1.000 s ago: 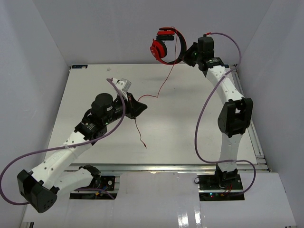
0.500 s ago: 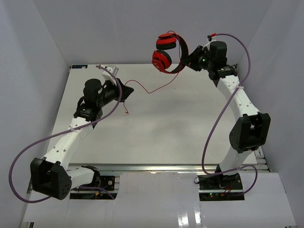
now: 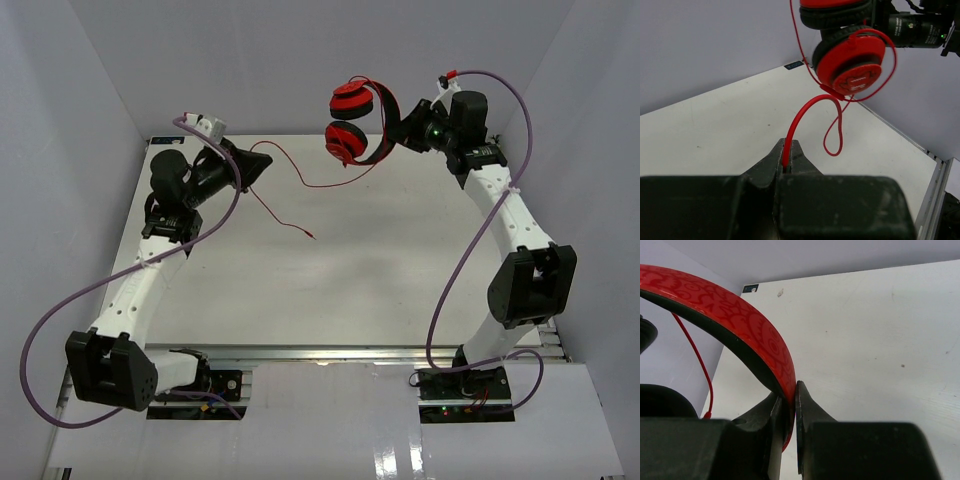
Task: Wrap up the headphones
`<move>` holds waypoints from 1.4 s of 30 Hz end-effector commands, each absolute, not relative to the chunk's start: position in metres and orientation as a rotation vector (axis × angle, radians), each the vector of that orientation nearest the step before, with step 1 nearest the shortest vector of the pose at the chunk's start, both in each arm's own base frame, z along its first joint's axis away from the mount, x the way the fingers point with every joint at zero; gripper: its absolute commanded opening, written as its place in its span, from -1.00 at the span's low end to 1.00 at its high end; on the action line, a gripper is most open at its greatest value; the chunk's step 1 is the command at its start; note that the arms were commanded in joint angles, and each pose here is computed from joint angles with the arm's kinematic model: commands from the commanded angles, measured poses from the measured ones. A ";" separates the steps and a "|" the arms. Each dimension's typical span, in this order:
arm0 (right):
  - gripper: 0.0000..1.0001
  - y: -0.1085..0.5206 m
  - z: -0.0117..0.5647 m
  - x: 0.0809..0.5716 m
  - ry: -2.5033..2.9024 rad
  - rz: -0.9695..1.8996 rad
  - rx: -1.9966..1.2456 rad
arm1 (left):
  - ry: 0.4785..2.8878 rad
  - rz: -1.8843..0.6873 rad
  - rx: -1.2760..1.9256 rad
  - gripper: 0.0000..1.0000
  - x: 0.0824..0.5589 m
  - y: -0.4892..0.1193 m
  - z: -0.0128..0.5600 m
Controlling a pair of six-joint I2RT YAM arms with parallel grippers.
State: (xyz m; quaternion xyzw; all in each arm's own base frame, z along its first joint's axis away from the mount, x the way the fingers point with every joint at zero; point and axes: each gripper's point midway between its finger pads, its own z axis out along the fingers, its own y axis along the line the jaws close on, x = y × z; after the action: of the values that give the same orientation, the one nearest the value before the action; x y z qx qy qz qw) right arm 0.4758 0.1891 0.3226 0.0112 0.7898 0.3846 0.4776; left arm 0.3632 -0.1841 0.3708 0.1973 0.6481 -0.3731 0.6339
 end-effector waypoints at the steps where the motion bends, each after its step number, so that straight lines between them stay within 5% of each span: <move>1: -0.85 0.197 0.386 0.451 1.702 1.037 -0.176 | 1.426 -0.871 0.449 -1.00 0.380 -0.176 0.385; 33: -0.85 0.195 0.358 0.446 1.713 1.084 -0.238 | 1.087 -1.207 1.106 -1.00 0.280 -0.200 0.424; 42: -0.85 0.196 0.359 0.443 1.713 1.103 -0.245 | 1.099 -1.180 1.103 -1.00 0.286 -0.199 0.422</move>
State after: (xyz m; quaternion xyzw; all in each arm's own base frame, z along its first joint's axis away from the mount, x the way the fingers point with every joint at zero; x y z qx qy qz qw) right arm 0.4515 0.1953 0.3217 -0.0811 0.7499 0.4432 0.4845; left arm 0.2906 -0.2007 0.4116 0.4496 0.4792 -0.5187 0.5471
